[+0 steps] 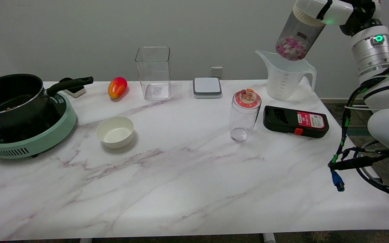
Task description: Pour the contents of the bottle into the measuring cup.
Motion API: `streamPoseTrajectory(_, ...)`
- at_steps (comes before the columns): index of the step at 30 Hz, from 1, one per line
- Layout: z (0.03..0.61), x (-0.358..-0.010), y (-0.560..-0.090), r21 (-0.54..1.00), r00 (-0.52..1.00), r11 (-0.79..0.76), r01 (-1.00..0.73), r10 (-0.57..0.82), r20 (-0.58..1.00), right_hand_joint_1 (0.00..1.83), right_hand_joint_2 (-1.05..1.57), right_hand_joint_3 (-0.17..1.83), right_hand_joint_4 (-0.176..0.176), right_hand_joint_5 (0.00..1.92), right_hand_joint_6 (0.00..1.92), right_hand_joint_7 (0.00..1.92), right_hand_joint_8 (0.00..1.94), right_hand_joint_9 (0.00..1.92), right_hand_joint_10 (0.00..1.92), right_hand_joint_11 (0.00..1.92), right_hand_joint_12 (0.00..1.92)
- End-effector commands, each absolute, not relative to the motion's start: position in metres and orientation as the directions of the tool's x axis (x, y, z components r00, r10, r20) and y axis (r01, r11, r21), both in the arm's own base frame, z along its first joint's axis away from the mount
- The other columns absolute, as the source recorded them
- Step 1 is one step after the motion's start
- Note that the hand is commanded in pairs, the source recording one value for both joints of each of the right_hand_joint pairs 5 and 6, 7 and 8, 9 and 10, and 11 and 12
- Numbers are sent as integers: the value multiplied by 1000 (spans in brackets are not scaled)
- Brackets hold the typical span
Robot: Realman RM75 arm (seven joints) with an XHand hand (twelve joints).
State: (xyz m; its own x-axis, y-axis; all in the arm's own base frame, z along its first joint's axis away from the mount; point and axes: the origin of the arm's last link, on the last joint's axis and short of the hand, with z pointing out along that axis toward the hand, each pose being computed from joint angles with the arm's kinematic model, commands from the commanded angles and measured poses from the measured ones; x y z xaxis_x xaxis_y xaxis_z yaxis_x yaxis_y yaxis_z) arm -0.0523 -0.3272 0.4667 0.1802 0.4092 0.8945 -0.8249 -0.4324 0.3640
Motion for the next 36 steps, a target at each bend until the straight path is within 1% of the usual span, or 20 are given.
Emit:
streamPoseTrajectory(1, 514, -86, -285, 447, 234, -289, -846, 552, 800, 1426, 726, 898, 0, 1107, 1107, 1457, 1457, 1406, 1406, 1100, 1100)
streamPoseTrajectory(4, 534, -94, -267, 491, 274, -222, -842, 609, 745, 1434, 692, 926, 0, 1092, 1092, 1449, 1449, 1397, 1397, 1093, 1093)
streamPoseTrajectory(7, 539, -99, -252, 502, 291, -190, -843, 624, 725, 1443, 656, 953, 0, 1077, 1077, 1440, 1440, 1389, 1389, 1087, 1087)
streamPoseTrajectory(12, 532, -124, -240, 491, 324, -131, -861, 604, 728, 1448, 633, 978, 0, 1084, 1084, 1444, 1444, 1394, 1394, 1092, 1092)
streamPoseTrajectory(16, 523, -136, -237, 494, 349, -107, -863, 580, 736, 1444, 666, 948, 0, 1111, 1111, 1458, 1458, 1411, 1411, 1106, 1106)
streamPoseTrajectory(20, 518, -148, -235, 545, 432, -47, -837, 555, 711, 1442, 718, 912, 0, 1128, 1128, 1473, 1473, 1424, 1424, 1118, 1118)
streamPoseTrajectory(25, 502, -150, -242, 636, 555, 11, -771, 501, 664, 1445, 736, 918, 0, 1127, 1127, 1475, 1475, 1428, 1428, 1123, 1123)
streamPoseTrajectory(31, 484, -142, -261, 730, 667, 29, -683, 433, 606, 1452, 744, 913, 0, 1122, 1122, 1476, 1476, 1429, 1429, 1125, 1125)
streamPoseTrajectory(36, 478, -142, -271, 826, 781, 83, -558, 388, 489, 1458, 735, 937, 0, 1120, 1120, 1473, 1473, 1427, 1427, 1126, 1126)
